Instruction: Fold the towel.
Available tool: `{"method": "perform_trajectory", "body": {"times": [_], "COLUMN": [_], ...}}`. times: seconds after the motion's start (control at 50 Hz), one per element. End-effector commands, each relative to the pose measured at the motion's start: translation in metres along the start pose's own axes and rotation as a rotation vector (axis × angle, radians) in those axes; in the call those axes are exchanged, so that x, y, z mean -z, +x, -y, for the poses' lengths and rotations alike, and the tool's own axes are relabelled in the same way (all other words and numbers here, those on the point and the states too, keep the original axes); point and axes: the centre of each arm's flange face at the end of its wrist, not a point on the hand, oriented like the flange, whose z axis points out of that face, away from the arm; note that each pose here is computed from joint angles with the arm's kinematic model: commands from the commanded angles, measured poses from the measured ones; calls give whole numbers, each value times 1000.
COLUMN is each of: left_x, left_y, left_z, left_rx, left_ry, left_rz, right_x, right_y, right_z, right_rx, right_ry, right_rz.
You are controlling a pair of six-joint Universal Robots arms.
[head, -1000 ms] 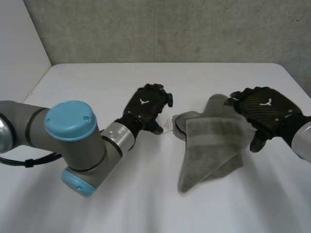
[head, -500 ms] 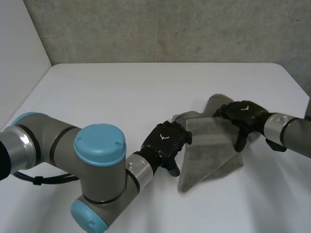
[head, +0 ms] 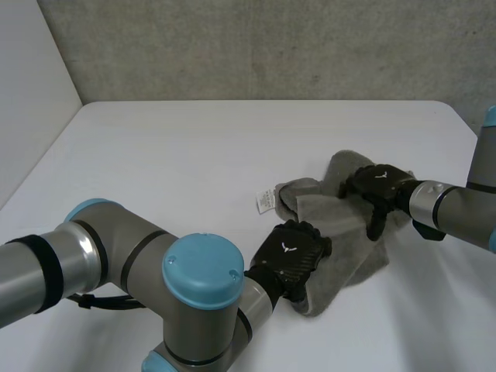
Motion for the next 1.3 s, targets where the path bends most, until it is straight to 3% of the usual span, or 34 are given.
{"method": "perform_trajectory", "body": {"times": [0.02,0.06,0.26,0.36,0.48,0.52,0.62,0.82,1.02,1.3], "left_x": [7,18,56,76,99,106,108,105,98,62], "left_y": [-31,-66,-138,-167,-196,-205,-207,-199,-179,-142], "left_z": [21,40,90,111,129,132,131,118,110,79], "left_rx": [12,31,56,59,65,67,70,78,77,68], "left_ry": [38,78,214,281,346,362,357,317,287,171], "left_rz": [98,207,415,507,609,639,648,628,571,431], "right_x": [-11,-12,5,26,30,27,8,19,46,9], "right_y": [-16,-26,-50,-101,-145,-178,-207,-194,-114,-64], "right_z": [-1,9,86,137,150,145,119,123,119,51], "right_rx": [54,93,177,124,67,59,58,78,7,-95], "right_ry": [-1,22,228,391,469,474,394,387,360,202], "right_rz": [43,62,57,147,240,303,315,242,73,24]}}
